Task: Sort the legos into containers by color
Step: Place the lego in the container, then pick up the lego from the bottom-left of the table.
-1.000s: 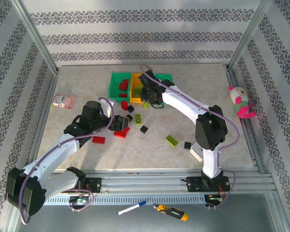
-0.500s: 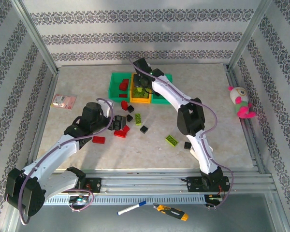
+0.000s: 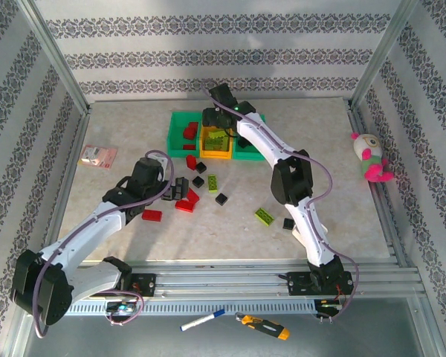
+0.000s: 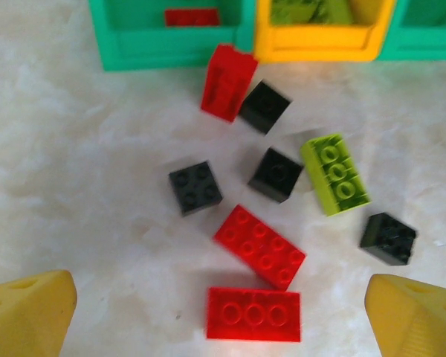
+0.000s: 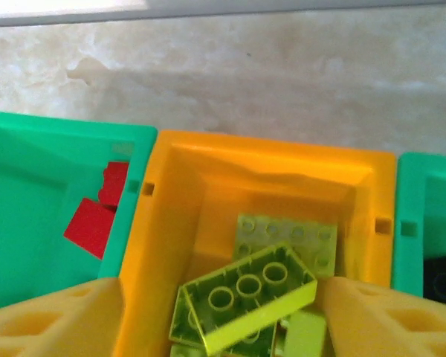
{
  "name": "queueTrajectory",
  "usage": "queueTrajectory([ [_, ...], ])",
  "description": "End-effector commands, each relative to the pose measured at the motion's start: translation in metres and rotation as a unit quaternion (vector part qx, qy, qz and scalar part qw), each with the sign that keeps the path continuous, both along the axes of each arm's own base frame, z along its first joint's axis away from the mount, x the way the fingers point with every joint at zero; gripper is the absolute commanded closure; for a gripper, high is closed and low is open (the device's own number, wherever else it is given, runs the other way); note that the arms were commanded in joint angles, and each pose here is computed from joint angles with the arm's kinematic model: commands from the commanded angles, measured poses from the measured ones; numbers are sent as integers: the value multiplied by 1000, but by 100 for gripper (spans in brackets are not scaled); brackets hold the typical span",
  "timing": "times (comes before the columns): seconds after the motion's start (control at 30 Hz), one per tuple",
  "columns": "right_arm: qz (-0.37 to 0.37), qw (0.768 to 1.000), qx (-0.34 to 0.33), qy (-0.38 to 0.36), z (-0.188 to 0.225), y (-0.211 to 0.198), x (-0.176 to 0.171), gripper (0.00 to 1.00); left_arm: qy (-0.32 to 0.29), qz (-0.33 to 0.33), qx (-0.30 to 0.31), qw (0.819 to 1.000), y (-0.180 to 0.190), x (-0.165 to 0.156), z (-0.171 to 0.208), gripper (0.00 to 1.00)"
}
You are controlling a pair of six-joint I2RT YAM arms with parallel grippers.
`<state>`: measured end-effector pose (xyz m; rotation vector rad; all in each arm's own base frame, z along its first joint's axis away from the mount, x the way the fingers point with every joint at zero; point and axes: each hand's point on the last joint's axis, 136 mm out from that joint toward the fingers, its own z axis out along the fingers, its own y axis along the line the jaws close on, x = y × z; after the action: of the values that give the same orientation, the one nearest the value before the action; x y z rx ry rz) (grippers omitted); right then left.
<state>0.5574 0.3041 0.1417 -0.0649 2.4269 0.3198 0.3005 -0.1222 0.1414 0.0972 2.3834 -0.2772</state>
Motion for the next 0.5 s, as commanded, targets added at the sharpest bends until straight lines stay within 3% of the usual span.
queueTrajectory([
  [0.0, 42, 998, 8, -38, 55, -1, -21, 15, 47, 52, 26, 997, 17, -12, -6, 1],
  [0.17, 83, 995, 37, -49, 70, -6, -61, 2, 111, 172, 30, 978, 45, -33, -18, 1],
  [0.27, 103, 991, 72, -48, 75, -7, -87, 2, 141, 269, 26, 952, 67, -49, -25, 1],
  [0.47, 101, 991, 76, -35, 75, -21, -128, 2, 178, 379, -23, 908, 76, -68, -35, 2],
])
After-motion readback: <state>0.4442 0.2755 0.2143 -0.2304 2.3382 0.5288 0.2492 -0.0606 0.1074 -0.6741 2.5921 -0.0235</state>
